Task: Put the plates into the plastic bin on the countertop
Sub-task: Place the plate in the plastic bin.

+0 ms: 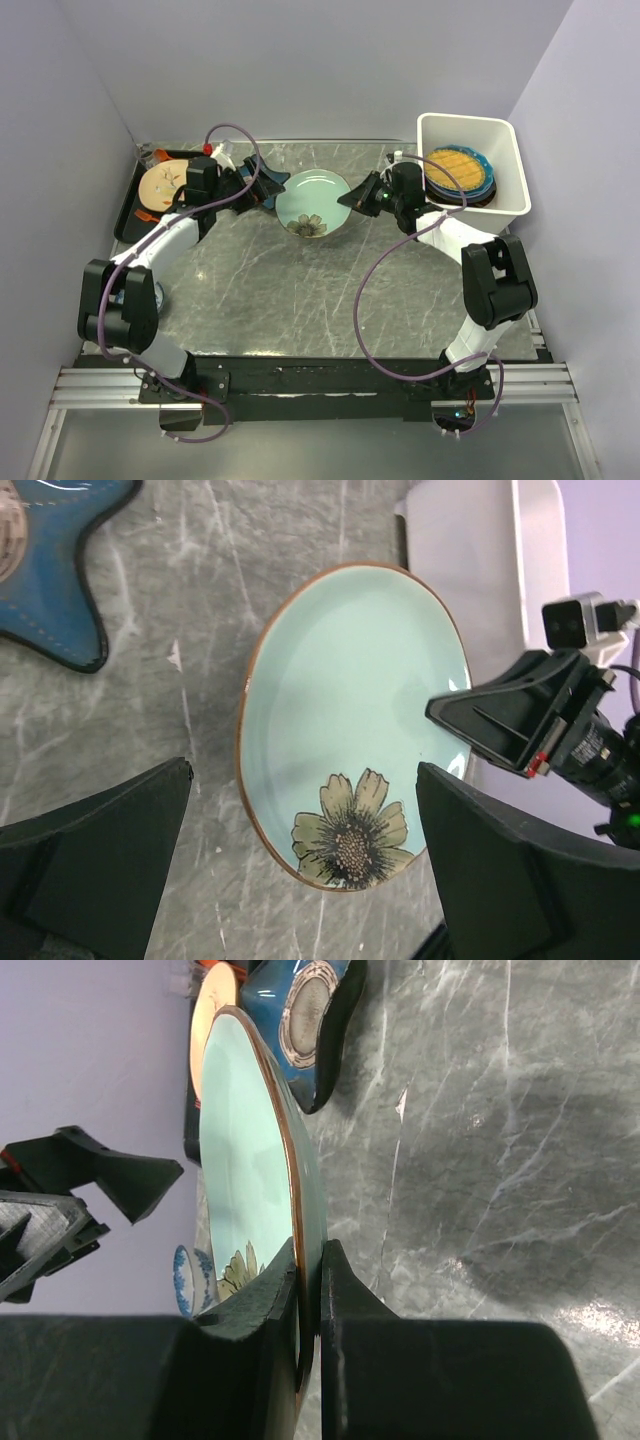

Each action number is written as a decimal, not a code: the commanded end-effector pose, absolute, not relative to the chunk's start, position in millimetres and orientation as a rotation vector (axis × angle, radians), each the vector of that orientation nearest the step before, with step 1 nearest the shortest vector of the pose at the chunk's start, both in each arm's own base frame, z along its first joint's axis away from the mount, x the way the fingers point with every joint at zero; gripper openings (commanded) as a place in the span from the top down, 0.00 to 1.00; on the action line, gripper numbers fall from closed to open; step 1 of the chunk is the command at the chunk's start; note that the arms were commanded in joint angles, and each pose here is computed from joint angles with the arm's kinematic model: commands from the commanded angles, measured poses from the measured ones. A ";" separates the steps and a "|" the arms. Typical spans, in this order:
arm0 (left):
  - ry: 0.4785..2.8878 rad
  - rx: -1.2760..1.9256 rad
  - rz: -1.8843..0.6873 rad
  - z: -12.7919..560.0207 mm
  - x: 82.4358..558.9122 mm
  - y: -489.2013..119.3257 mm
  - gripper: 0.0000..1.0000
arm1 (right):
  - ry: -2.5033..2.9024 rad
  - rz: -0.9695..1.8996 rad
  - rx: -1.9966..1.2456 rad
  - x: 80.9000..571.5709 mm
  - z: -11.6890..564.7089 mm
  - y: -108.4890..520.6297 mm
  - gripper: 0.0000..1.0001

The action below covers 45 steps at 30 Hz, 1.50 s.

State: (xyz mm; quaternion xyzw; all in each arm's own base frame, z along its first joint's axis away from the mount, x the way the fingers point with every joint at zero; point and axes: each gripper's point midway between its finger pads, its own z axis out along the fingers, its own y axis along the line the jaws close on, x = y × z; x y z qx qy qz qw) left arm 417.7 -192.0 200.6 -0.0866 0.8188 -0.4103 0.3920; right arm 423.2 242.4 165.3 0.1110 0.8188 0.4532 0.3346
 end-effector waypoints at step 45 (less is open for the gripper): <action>2.074 -0.153 -0.955 213.9 403.3 -201.7 0.01 | 1.720 0.944 0.412 410.5 340.3 77.9 1.00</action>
